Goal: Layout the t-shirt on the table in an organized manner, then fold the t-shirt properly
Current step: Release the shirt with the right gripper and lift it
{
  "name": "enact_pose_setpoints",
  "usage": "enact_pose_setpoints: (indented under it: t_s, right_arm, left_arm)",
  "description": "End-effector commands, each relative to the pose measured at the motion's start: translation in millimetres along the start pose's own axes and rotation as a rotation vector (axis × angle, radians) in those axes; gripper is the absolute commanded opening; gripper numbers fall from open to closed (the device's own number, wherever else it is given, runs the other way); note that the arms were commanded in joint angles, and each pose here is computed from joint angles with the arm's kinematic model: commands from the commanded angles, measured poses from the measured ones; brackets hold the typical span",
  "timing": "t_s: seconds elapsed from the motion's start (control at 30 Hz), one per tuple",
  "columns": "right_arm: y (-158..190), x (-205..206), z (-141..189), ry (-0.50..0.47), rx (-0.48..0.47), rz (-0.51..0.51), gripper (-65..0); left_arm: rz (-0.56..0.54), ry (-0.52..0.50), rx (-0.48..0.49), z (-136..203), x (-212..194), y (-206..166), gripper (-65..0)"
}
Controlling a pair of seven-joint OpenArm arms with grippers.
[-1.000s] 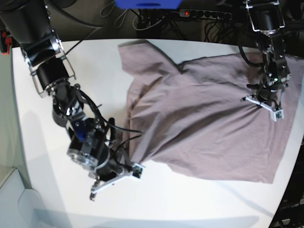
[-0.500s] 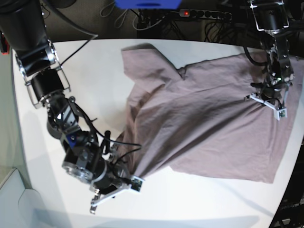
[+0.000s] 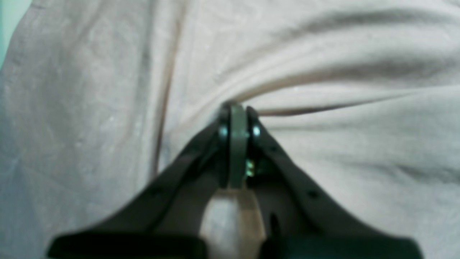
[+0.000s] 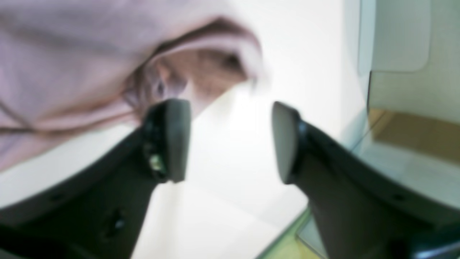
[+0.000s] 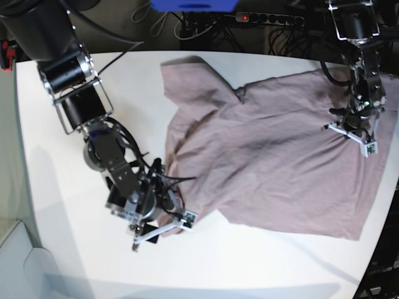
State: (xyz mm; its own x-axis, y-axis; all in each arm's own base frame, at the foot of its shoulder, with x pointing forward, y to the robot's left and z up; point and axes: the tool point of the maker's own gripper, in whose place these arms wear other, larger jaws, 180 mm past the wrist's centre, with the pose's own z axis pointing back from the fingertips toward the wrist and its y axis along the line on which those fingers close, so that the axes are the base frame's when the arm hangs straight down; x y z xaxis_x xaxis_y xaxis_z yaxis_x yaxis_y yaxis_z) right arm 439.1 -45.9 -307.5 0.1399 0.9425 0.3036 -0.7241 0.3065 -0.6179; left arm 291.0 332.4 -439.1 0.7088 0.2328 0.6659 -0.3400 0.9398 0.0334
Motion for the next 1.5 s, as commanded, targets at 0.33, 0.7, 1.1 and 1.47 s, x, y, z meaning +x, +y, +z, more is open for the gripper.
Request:
enact_pose_setpoints:
  t_s: [0.33,0.7,1.1,1.47]
  right_arm:
    - [58.4,-33.3,20.9,0.03,0.051,-0.16,-25.4]
    - [94.6,-34.9,-2.8,0.043,0.167,-0.227,-25.4]
    - [88.9,-44.8,-20.8,0.067,0.202,-0.361,-25.4]
    - [91.0,-33.3,-20.8,0.047,0.209,-0.367,-25.4]
  left_arm:
    - [-0.017,0.13,0.054,1.7,-30.9,15.0,-64.6]
    - [-0.019,0.13,0.055,1.7,-30.9,15.2,-64.6]
    - [-0.02,0.144,0.057,3.1,-38.5,17.1,-64.6]
    - [-0.023,0.144,0.058,3.1,-38.5,17.5,-64.6]
